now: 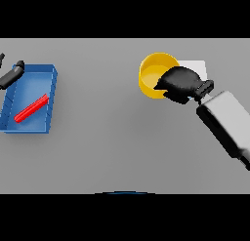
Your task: Pick up the red beaker and tilt it to pour out 1 green nut into yellow bowl. Pick up the yellow bowl and place it on the metallic measuring scale.
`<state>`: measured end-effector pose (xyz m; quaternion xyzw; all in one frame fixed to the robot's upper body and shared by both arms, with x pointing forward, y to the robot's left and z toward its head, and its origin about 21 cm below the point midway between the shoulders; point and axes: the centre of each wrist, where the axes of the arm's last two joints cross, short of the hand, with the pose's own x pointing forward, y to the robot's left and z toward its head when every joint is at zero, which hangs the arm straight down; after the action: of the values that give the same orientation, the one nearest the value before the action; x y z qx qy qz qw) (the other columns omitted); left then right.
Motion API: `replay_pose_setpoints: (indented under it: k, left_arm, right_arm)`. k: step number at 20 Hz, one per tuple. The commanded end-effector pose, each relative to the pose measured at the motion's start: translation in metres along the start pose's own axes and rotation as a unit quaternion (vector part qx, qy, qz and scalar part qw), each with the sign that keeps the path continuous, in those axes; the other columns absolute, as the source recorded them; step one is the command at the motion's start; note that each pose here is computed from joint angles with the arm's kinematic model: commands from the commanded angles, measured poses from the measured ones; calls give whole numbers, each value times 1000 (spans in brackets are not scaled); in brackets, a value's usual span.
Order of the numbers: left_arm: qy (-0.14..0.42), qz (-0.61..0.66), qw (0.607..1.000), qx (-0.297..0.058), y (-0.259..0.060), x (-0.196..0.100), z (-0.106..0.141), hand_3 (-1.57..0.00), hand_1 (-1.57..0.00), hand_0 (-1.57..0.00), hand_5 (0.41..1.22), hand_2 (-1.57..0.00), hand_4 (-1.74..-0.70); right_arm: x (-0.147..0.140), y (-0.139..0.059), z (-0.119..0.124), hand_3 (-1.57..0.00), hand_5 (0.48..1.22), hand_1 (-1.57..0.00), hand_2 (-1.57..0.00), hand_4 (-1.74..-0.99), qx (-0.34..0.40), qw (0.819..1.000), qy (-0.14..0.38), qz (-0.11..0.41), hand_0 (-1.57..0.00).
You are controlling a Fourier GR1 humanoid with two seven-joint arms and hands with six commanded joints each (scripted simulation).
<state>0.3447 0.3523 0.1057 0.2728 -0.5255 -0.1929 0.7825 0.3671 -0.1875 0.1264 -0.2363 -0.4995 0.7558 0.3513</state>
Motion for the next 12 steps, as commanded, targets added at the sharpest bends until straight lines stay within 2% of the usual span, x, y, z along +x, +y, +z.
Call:
replay_pose_setpoints:
  k: [1, 5, 8, 10, 12]
  left_arm:
    - [-3, 0, 1000, -2, -1, 2, 0, 1, 1, 1, 715, 1, -729]
    - [14, 0, 1000, 2, -1, 0, 2, 1, 1, 1, 724, 1, -731]
    - [16, 11, 1000, -1, -3, 3, 2, 1, 1, 1, 734, 1, -739]
    - [17, 4, 1000, 1, -1, 7, 1, 1, 1, 1, 735, 1, -732]
    - [19, -1, 1000, 1, -1, 4, 2, 1, 1, 1, 732, 1, -722]
  right_arm:
    - [-7, -3, -1, -1153, 1221, -1570, -1536, -1741, -6, 1000, 7, -2, -1568]
    - [-33, 1, 3, -1150, 1221, -1571, -1537, -1741, -15, 999, 44, -21, -1570]
    - [-52, 11, 6, -1146, 1221, -1571, -1546, -1741, -22, 997, 69, -18, -1570]
    - [-65, 12, 1, -1150, 1221, -1571, -1542, -1741, -23, 995, 98, -26, -1571]
    - [-73, 19, -2, -1156, 1221, -1571, -1519, -1741, -20, 994, 103, -39, -1571]
